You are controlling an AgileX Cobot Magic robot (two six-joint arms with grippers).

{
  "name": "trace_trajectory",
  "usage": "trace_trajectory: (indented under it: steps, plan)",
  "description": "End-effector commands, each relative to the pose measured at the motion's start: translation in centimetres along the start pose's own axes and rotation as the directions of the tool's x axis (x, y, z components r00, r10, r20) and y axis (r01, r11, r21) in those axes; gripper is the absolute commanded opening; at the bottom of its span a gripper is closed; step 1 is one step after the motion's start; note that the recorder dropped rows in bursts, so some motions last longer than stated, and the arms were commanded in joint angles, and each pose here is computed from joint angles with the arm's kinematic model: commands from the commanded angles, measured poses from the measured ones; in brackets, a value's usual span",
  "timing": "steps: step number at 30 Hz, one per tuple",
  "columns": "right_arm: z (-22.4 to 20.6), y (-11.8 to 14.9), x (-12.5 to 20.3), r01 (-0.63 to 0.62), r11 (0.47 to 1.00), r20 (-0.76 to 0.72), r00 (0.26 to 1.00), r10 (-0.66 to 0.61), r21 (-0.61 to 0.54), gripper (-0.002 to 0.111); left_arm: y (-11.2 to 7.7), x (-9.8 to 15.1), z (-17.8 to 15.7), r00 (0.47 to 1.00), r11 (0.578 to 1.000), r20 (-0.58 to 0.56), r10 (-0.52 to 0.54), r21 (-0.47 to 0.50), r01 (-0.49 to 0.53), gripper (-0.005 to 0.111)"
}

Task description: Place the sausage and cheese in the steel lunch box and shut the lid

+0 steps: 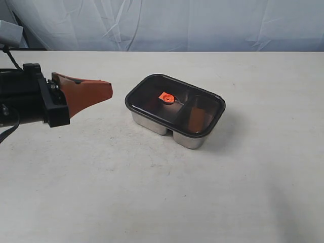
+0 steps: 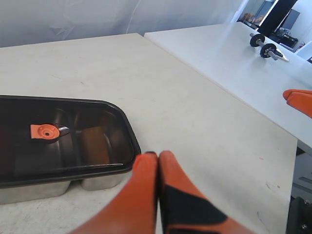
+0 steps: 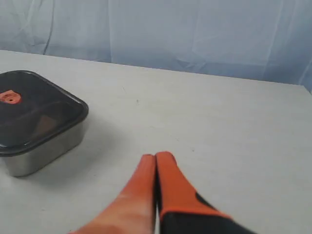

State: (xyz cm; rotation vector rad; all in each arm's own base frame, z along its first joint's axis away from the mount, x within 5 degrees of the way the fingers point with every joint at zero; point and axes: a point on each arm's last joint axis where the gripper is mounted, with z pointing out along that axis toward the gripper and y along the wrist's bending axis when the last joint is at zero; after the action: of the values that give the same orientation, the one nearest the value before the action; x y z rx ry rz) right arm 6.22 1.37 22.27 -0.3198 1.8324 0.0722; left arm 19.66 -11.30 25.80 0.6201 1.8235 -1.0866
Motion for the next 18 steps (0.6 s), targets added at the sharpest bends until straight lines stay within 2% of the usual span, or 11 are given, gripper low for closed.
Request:
trace_trajectory:
  steps: [1,7,18]
  plan:
    - [-0.2,-0.6,0.8,-0.061,0.991,0.018,0.998,0.059,0.118,-0.001,-0.1,0.1,-0.1,1.000,1.000,0.003,0.002,-0.001,-0.002,0.000]
    - [-0.7,-1.2,3.1,-0.216,0.933,0.063,0.976,0.207,0.287,-0.001,-0.1,0.1,-0.1,1.000,1.000,0.003,0.002,-0.001,-0.002,0.000]
    - [-0.2,-1.0,4.3,-0.181,0.942,0.015,0.983,0.184,0.282,-0.001,-0.1,0.1,-0.1,1.000,1.000,0.003,0.002,-0.001,-0.002,0.000]
